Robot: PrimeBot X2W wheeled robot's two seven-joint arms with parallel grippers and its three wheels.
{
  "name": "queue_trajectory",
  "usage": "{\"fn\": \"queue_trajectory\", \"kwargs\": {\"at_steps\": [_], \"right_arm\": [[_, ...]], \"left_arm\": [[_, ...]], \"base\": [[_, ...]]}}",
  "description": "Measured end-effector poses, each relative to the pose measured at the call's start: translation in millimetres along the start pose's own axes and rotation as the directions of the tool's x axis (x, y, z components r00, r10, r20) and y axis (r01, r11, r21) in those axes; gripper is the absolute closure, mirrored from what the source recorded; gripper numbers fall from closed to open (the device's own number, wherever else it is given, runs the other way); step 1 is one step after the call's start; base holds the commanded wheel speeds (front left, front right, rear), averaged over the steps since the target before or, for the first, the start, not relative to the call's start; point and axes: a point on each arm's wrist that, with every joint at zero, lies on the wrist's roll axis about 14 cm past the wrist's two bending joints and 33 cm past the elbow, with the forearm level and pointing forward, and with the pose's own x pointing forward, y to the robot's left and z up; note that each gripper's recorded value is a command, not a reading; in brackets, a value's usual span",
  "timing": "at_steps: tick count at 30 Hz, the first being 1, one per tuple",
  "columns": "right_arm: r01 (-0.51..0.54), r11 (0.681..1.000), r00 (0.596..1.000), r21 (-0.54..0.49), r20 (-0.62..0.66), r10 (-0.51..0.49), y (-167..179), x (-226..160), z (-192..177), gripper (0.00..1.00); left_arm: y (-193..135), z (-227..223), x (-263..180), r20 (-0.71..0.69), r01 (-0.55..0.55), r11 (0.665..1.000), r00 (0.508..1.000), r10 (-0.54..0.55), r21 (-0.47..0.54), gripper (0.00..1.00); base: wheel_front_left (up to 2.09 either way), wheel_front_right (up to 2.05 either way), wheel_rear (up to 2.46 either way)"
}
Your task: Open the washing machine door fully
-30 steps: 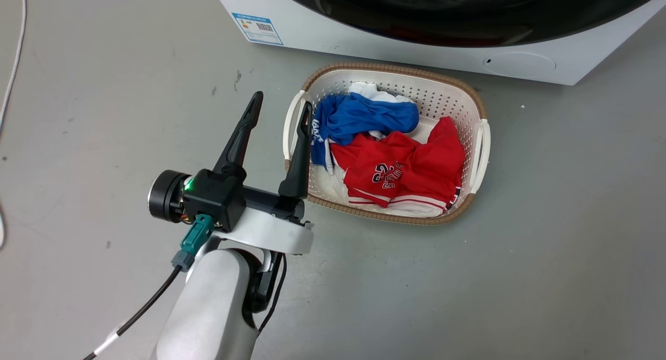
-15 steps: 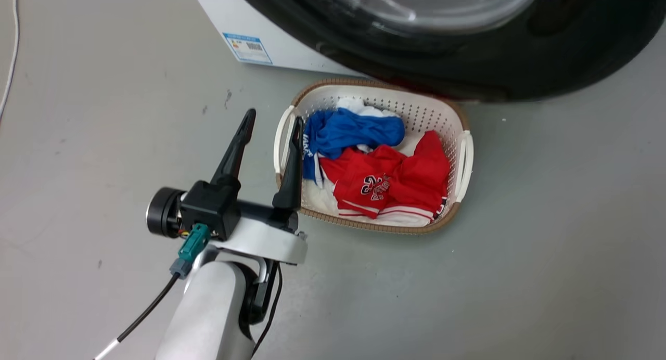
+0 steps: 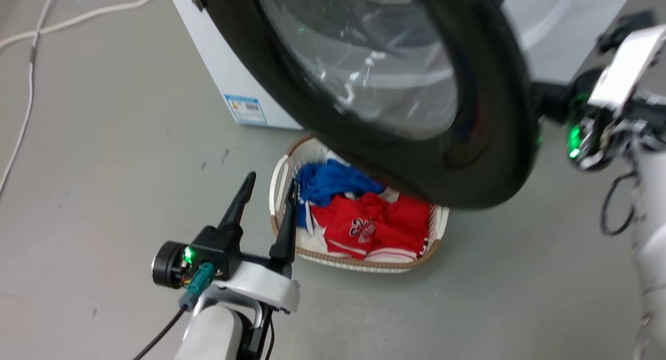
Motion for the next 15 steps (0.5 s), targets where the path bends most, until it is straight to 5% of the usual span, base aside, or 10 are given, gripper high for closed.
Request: {"fn": "queue_trajectory", "kwargs": {"at_steps": [4, 15], "right_arm": [[-0.079, 0.997, 0.995, -0.002, -0.065, 0.079, 18, -3, -54, 1.00], [-0.190, 0.982, 0.969, -0.017, -0.163, 0.185, 45, -11, -124, 1.00]], "left_arm": [[-8, 6, -17, 0.004, 0.024, 1.000, 1.000, -0.024, -0.005, 0.00], [-9, 20, -40, 0.038, 0.023, 1.000, 0.999, -0.022, -0.018, 0.00]], "base": [[0.00, 0.00, 0.00], [0.00, 0.00, 0.00]]}}
